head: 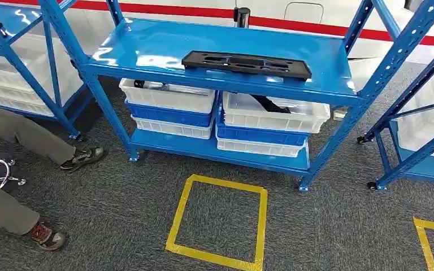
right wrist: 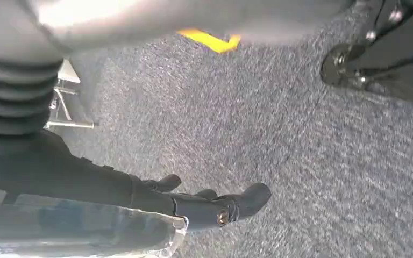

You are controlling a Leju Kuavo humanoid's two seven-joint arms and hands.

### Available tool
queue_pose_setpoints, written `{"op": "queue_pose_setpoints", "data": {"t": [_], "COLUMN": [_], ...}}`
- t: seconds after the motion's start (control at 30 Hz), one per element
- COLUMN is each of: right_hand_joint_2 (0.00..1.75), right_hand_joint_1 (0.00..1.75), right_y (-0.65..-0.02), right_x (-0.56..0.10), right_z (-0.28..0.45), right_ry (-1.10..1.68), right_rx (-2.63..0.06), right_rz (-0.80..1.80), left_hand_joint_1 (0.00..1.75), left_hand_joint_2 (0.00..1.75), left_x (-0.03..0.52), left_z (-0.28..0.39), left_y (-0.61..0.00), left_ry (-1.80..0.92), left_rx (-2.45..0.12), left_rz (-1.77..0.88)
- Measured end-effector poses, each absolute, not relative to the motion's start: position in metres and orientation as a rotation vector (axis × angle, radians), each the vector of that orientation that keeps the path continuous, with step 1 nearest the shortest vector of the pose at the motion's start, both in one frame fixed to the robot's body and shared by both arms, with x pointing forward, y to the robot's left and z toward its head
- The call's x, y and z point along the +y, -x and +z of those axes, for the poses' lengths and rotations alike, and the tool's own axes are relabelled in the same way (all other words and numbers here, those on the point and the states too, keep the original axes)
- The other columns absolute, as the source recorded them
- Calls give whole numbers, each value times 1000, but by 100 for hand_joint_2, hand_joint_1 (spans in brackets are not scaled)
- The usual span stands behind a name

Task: Take the parts from the cabinet and place them on the table.

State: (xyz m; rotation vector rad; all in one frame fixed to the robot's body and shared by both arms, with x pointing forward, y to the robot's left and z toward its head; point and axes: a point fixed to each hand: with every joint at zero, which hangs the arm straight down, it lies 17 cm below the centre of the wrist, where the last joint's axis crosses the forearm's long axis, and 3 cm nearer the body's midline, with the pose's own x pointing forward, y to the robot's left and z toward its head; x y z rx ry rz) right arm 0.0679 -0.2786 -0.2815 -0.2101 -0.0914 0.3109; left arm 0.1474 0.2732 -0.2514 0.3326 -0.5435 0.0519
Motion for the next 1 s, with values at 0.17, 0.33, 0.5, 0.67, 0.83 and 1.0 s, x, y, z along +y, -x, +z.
{"op": "queue_pose_setpoints", "data": {"t": [0.17, 0.33, 0.5, 0.67, 0.83, 1.0], "right_hand_joint_2": [175, 175, 175, 175, 175, 175], "right_hand_joint_1": [0, 0, 0, 0, 0, 0], "right_y": [-67, -64, -63, -62, -62, -63], "right_x": [-279, -280, -280, -280, -281, -281], "right_z": [-281, -282, -282, -282, -282, -281], "right_ry": [211, 215, 215, 216, 223, 226], "right_rx": [-83, -63, -58, -52, -50, -54], "right_rz": [310, 312, 312, 312, 325, 334], "left_hand_joint_1": [0, 0, 0, 0, 0, 0], "left_hand_joint_2": [175, 175, 175, 175, 175, 175], "left_x": [272, 272, 272, 272, 268, 267], "left_z": [-252, -253, -253, -253, -252, -252], "left_y": [-148, -146, -145, -145, -148, -148], "left_ry": [-324, -322, -323, -321, -297, -293], "left_rx": [-546, -531, -529, -529, -543, -545], "left_rz": [53, 55, 55, 55, 61, 63]}}
